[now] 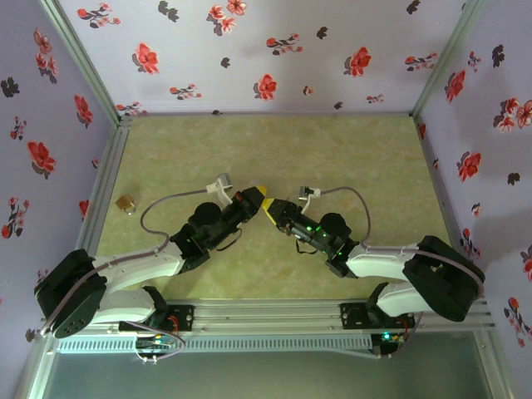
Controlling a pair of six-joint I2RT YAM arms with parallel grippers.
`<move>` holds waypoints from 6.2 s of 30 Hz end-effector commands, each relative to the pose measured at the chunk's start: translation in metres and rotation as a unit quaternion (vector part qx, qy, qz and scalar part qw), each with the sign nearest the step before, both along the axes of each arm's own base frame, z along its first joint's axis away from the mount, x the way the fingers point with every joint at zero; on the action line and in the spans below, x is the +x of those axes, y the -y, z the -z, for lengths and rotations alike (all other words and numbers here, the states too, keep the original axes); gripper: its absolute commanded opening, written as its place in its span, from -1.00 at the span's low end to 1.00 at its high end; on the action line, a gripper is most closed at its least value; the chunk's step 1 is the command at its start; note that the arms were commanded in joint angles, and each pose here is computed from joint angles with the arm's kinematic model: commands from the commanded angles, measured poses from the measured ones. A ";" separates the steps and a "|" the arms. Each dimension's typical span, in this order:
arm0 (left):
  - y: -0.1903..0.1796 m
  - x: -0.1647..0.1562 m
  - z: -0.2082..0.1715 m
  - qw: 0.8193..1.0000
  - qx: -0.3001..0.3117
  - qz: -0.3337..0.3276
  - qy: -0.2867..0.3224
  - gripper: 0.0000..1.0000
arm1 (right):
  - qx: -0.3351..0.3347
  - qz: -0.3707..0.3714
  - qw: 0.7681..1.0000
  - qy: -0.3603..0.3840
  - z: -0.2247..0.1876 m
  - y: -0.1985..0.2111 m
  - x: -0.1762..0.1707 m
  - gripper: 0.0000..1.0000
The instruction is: Unlock with the key
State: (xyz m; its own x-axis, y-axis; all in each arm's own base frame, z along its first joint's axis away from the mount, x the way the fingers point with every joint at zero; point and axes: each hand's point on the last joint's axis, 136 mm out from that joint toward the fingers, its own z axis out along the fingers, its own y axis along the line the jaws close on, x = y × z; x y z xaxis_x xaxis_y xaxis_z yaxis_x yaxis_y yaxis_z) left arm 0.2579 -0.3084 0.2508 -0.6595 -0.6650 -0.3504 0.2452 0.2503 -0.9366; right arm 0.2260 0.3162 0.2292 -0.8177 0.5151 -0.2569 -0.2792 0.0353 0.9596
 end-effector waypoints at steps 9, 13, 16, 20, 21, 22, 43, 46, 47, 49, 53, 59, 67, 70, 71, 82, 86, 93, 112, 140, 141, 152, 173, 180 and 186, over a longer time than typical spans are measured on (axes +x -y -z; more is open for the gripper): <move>-0.003 0.001 -0.002 1.000 -0.004 -0.015 0.020 -1.00 | 0.031 0.002 0.999 0.024 -0.026 0.000 -0.001 -0.68; -0.003 0.001 -0.002 1.000 -0.004 -0.015 0.020 -1.00 | 0.029 0.002 0.999 0.021 -0.024 -0.001 0.000 -0.83; -0.003 0.001 -0.002 1.000 -0.004 -0.015 0.020 -1.00 | 0.030 -0.001 0.999 0.022 -0.025 -0.002 -0.001 -0.94; -0.003 0.000 -0.002 1.000 -0.003 -0.013 0.026 -1.00 | 0.032 0.001 0.999 0.027 -0.029 0.000 -0.001 -1.00; -0.003 -0.001 -0.004 0.999 -0.004 -0.013 0.030 -1.00 | 0.030 0.000 0.999 0.028 -0.029 0.000 -0.002 -1.00; -0.004 -0.001 -0.005 0.999 -0.003 -0.012 0.034 -1.00 | 0.027 0.001 0.999 0.029 -0.030 0.000 -0.002 -1.00; -0.167 0.020 0.049 0.918 0.356 -0.106 -0.138 0.85 | -0.233 0.019 0.971 0.044 0.009 0.051 -0.029 -1.00; -0.196 0.029 0.063 0.879 0.431 -0.104 -0.176 0.85 | -0.265 0.012 0.963 0.044 0.012 0.053 -0.031 -1.00; -0.206 0.033 0.065 0.863 0.462 -0.097 -0.179 0.85 | -0.273 0.009 0.961 0.043 0.012 0.054 -0.032 -1.00; -0.233 0.039 0.070 0.831 0.504 -0.098 -0.214 0.86 | -0.286 0.008 0.957 0.040 0.014 0.056 -0.032 -1.00; -0.276 0.053 0.081 0.781 0.554 -0.088 -0.273 0.84 | -0.304 0.004 0.952 0.035 0.019 0.059 -0.034 -1.00; -0.343 0.075 0.110 0.717 0.589 -0.112 -0.356 0.84 | -0.316 -0.004 0.948 0.025 0.025 0.063 -0.037 -1.00; -0.392 0.098 0.149 0.733 0.511 -0.153 -0.422 0.78 | -0.319 -0.004 0.948 0.011 0.038 0.075 -0.044 -1.00; -0.410 0.103 0.166 0.749 0.445 -0.183 -0.456 0.72 | -0.316 -0.001 0.949 0.002 0.045 0.080 -0.046 -1.00; -0.415 0.105 0.173 0.751 0.425 -0.190 -0.468 0.71 | -0.311 0.000 0.950 -0.003 0.047 0.081 -0.047 -1.00; -0.445 0.118 0.220 0.726 0.397 -0.200 -0.525 0.59 | -0.304 -0.012 0.952 -0.025 0.058 0.079 -0.050 -1.00; -0.450 0.119 0.229 0.717 0.404 -0.199 -0.532 0.57 | -0.308 -0.014 0.951 -0.026 0.059 0.076 -0.048 -1.00; -0.456 0.119 0.236 0.713 0.416 -0.187 -0.533 0.40 | -0.315 -0.016 0.948 -0.032 0.066 0.073 -0.045 -1.00; -0.374 0.125 0.230 0.750 0.482 -0.055 -0.449 -0.60 | -0.364 0.003 0.930 -0.051 0.076 0.107 -0.045 -1.00; -0.058 0.008 0.093 0.587 0.641 0.346 0.353 -0.88 | -0.383 -0.045 0.921 -0.043 0.050 0.127 -0.057 -1.00; -0.055 0.001 0.091 0.575 0.640 0.348 0.373 -0.88 | -0.382 -0.050 0.922 -0.040 0.049 0.125 -0.057 -1.00; -0.039 -0.047 0.095 0.516 0.620 0.392 0.442 -0.92 | -0.324 -0.134 0.935 -0.052 0.057 0.090 -0.062 -1.00; -0.011 -0.078 0.098 0.501 0.599 0.411 0.471 -0.97 | -0.299 -0.180 0.937 -0.025 0.056 0.059 -0.073 -1.00; -0.039 -0.080 0.164 0.462 0.649 0.486 0.360 -0.98 | -0.358 -0.141 0.921 -0.067 0.083 0.081 -0.071 -1.00; -0.020 -0.080 0.145 0.493 0.616 0.439 0.430 -0.99 | -0.296 -0.167 0.940 -0.035 0.063 0.070 -0.081 -1.00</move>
